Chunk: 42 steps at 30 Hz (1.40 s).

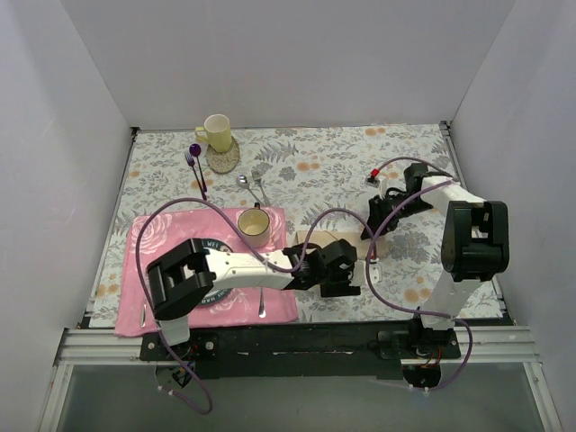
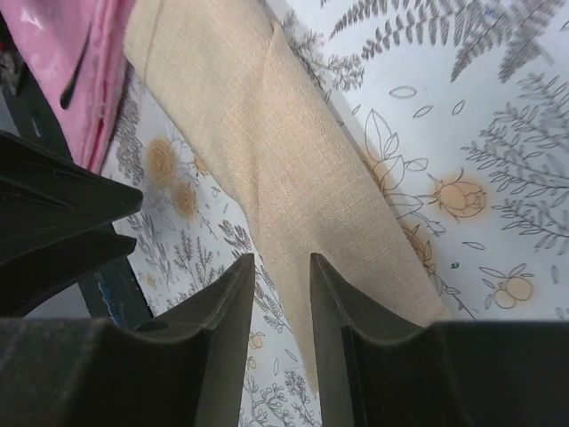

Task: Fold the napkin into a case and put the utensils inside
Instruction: Turn over the smaller rectangle-folded napkin at the center of the board, then rotate the smaller rectangle-folded napkin at the center of the board.

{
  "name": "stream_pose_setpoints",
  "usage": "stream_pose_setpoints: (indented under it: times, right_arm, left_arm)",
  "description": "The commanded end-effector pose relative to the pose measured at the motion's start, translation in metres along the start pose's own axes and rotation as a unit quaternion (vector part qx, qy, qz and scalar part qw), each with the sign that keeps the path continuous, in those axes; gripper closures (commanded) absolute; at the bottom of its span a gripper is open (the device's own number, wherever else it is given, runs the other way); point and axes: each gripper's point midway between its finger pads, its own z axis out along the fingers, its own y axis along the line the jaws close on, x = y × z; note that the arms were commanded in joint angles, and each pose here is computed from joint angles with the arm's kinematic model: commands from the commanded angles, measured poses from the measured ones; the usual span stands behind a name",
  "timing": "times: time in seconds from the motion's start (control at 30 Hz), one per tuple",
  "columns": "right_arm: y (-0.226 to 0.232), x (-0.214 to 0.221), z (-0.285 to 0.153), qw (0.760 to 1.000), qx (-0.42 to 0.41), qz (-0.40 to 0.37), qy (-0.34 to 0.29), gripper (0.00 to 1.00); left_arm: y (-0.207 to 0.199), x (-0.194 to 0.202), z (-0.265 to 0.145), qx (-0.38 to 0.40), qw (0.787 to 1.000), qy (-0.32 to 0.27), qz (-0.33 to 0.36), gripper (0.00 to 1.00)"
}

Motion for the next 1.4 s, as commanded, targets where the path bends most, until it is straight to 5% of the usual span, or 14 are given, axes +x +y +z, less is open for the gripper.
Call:
stream_pose_setpoints:
  times: [0.0, 0.23, 0.4, 0.87, 1.2, 1.37]
  right_arm:
    - [0.023, -0.042, -0.027, 0.997, -0.028, -0.025, -0.061, 0.6]
    - [-0.005, -0.036, -0.028, 0.998, 0.013, -0.054, -0.012, 0.6]
    - [-0.015, -0.01, -0.028, 0.996, 0.03, -0.075, 0.037, 0.62]
    - [-0.005, 0.075, -0.012, 0.988, 0.033, -0.091, 0.124, 0.62]
    - [0.059, 0.076, 0.01, 0.986, -0.034, -0.119, 0.108, 0.53]
    - [0.072, 0.019, -0.012, 0.989, -0.027, -0.14, 0.04, 0.44]
  left_arm:
    - [-0.013, -0.01, -0.041, 0.046, 0.997, -0.02, -0.056, 0.36]
    - [0.065, -0.005, -0.062, 0.075, 0.968, -0.032, -0.238, 0.62]
    - [0.069, 0.014, -0.061, 0.108, 0.955, 0.006, -0.276, 0.78]
    - [0.072, 0.091, -0.003, 0.117, 0.921, 0.112, -0.355, 0.76]
    - [0.164, 0.068, 0.049, 0.063, 0.934, 0.053, -0.348, 0.54]
    - [0.233, 0.04, 0.013, 0.044, 0.917, -0.041, -0.394, 0.46]
